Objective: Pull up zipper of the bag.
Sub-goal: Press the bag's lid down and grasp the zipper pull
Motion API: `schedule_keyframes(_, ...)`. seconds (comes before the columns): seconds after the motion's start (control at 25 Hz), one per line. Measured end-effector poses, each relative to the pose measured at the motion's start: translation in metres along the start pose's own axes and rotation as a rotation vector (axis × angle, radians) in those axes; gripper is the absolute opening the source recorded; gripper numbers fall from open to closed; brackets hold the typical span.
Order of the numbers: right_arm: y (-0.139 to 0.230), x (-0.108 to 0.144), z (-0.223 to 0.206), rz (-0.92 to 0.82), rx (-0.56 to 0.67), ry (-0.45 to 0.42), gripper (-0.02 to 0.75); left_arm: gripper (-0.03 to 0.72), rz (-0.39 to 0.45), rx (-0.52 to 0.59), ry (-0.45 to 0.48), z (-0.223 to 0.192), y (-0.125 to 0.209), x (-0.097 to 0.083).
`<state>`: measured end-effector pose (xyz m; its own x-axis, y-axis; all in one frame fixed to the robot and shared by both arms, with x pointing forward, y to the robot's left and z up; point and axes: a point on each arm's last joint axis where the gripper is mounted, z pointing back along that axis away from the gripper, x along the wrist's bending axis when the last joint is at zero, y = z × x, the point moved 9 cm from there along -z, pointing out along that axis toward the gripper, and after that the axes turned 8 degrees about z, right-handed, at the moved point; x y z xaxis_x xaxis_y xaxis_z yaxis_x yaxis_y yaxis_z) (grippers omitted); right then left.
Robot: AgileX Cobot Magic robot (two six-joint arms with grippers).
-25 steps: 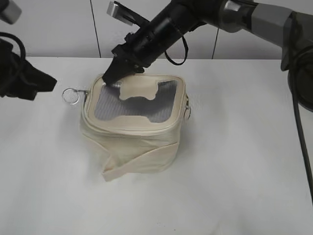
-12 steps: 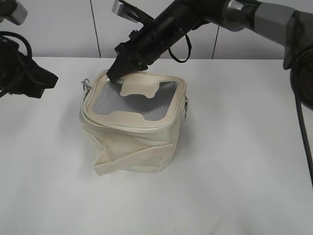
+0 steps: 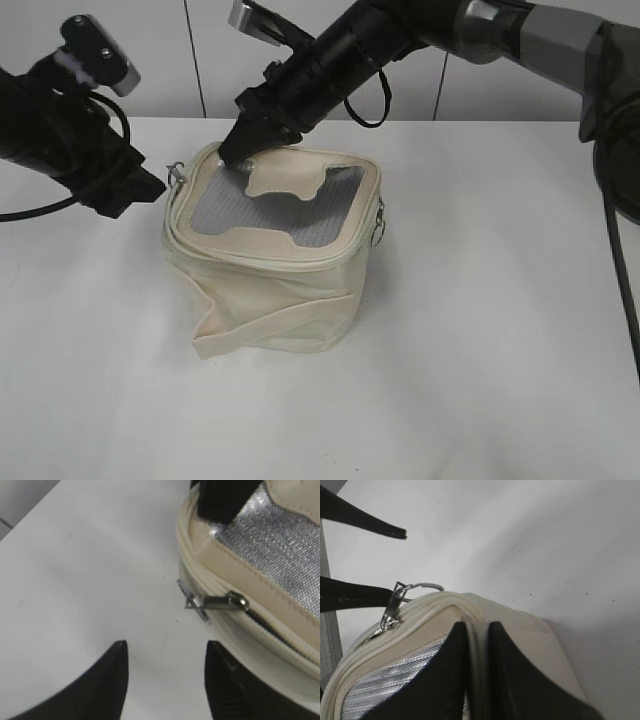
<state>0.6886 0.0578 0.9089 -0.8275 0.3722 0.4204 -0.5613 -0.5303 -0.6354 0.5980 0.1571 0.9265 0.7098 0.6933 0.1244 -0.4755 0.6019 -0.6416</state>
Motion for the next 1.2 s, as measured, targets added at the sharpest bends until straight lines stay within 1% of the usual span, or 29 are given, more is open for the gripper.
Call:
schedule_keyframes(0.12,0.0,0.0,0.0,0.0,0.001,-0.001,0.098,0.367,-0.056,0.031,0.083,-0.011,-0.001,-0.008)
schedule_keyframes(0.16,0.0,0.0,0.0,0.002,0.002,-0.002,0.098,0.366,-0.068,0.031,0.095,-0.012,-0.002,-0.009)
schedule_keyframes(0.28,0.0,0.0,0.0,0.009,0.002,-0.002,0.098,0.365,-0.096,0.015,0.104,-0.012,-0.008,-0.01)
schedule_keyframes(0.4,0.0,0.0,0.0,0.014,0.003,-0.002,0.098,0.364,-0.142,-0.005,0.098,-0.014,-0.015,-0.015)
schedule_keyframes(0.48,0.001,-0.001,0.001,0.016,0.004,0.002,0.098,0.342,-0.164,-0.011,0.09,-0.018,-0.018,-0.018)
schedule_keyframes(0.52,0.001,-0.002,0.001,0.017,0.005,0.005,0.098,0.299,-0.172,-0.014,0.083,-0.02,-0.019,-0.019)
schedule_keyframes(0.56,0.001,-0.002,0.002,0.017,0.003,0.006,0.098,0.225,-0.178,-0.016,0.079,-0.022,-0.02,-0.02)
schedule_keyframes(0.6,0.001,-0.002,0.002,0.017,0.003,0.006,0.097,0.133,-0.181,-0.019,0.076,-0.023,-0.021,-0.021)
schedule_keyframes(0.64,0.001,-0.003,0.002,0.016,0.003,0.007,0.097,0.075,-0.183,-0.022,0.07,-0.024,-0.022,-0.021)
schedule_keyframes(0.68,0.001,-0.003,0.002,0.016,0.003,0.007,0.097,0.031,-0.178,-0.025,0.065,-0.024,-0.023,-0.021)
schedule_keyframes(0.72,0.001,-0.003,0.002,0.016,0.003,0.007,0.097,0.01,-0.17,-0.024,0.064,-0.025,-0.023,-0.021)
schedule_keyframes(0.88,0.001,-0.003,0.002,0.016,0.003,0.007,0.097,-0.008,-0.129,0.0,0.027,-0.02,-0.021,-0.014)
schedule_keyframes(0.92,0.001,-0.003,0.002,0.016,0.003,0.007,0.097,-0.008,-0.109,0.005,0.011,-0.016,-0.021,-0.012)
schedule_keyframes(1.0,0.001,-0.003,0.002,0.016,0.002,0.007,0.097,-0.008,-0.105,0.021,-0.018,-0.004,-0.021,-0.008)
schedule_keyframes(1.12,0.001,-0.003,0.002,0.016,0.002,0.008,0.097,-0.008,-0.088,0.049,-0.028,0.013,-0.019,-0.008)
schedule_keyframes(1.2,0.001,-0.003,0.002,0.016,0.002,0.008,0.097,-0.008,-0.068,0.067,-0.012,0.021,-0.017,-0.012)
